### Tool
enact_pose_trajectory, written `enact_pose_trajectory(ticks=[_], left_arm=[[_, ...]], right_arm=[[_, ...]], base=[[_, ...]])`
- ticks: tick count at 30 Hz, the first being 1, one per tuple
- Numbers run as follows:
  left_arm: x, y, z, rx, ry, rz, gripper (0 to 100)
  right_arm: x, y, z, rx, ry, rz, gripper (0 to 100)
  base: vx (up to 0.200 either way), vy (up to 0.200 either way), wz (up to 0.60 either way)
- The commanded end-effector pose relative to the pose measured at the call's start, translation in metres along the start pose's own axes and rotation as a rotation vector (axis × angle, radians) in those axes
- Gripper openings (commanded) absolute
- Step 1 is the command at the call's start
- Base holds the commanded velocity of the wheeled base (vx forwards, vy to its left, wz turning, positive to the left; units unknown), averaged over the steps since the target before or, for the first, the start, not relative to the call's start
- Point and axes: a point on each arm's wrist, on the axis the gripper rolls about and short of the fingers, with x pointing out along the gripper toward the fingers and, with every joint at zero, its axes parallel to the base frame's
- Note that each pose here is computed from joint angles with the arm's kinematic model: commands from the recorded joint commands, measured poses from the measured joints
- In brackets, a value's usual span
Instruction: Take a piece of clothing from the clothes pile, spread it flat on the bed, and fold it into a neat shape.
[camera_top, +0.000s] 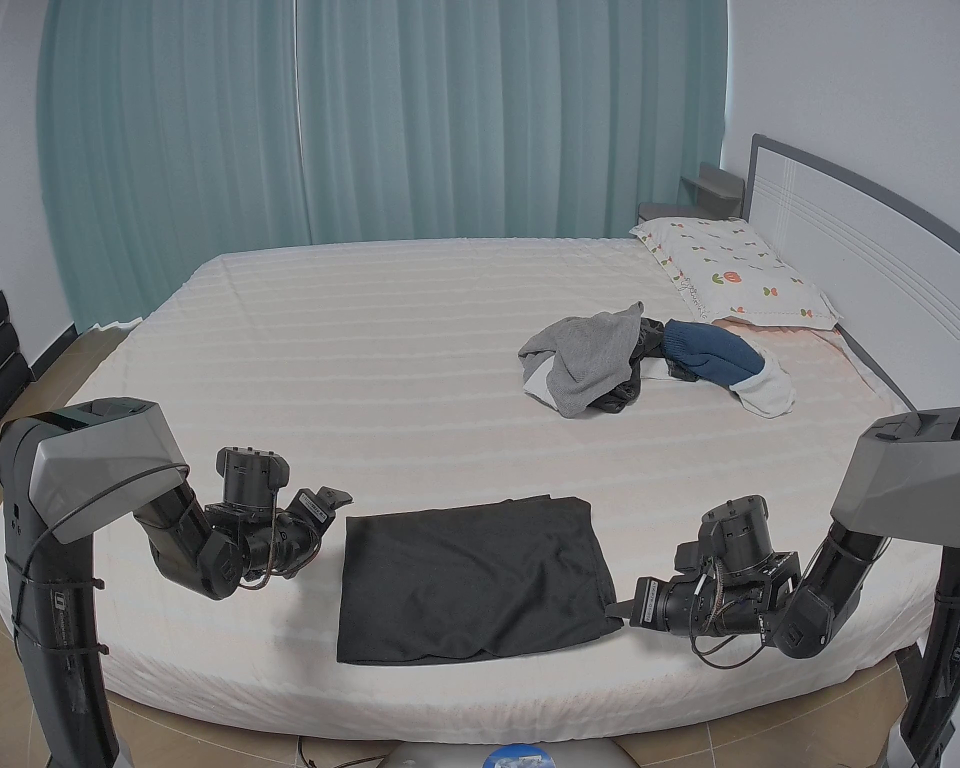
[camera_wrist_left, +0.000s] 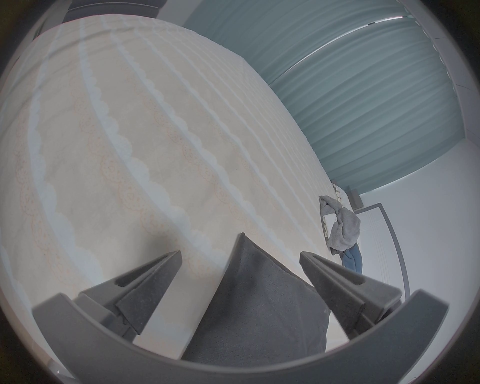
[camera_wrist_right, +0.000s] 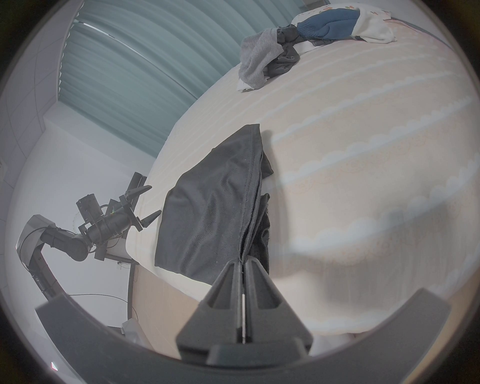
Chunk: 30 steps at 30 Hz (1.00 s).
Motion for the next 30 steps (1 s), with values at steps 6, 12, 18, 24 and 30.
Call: enact_pose_trajectory(ticks=[6, 12, 18, 24, 30], left_arm=[[0.0, 0.0, 0.0, 0.001, -0.001, 0.0, 100], [0.0, 0.0, 0.0, 0.001, 0.0, 0.001, 100], [0.0, 0.001, 0.0, 0.0, 0.0, 0.003, 100], [0.0, 0.0, 0.0, -0.001, 0.0, 0.001, 100], [0.0, 0.0, 0.0, -0.001, 0.001, 0.001, 100]], right_arm=[[-0.002, -0.008, -0.001, -0.021, 0.007, -0.023, 0], [0.0, -0.009, -0.002, -0.024, 0.012, -0.026, 0], [0.0, -0.011, -0.004, -0.049, 0.023, -0.034, 0], [0.009, -0.011, 0.014, -0.061, -0.034, -0.017, 100], [0.028, -0.015, 0.041, -0.042, -0.099, -0.004, 100]], base=[[0.0, 0.0, 0.0], [0.0, 0.0, 0.0], [0.0, 0.0, 0.0], [0.0, 0.0, 0.0], [0.0, 0.0, 0.0]])
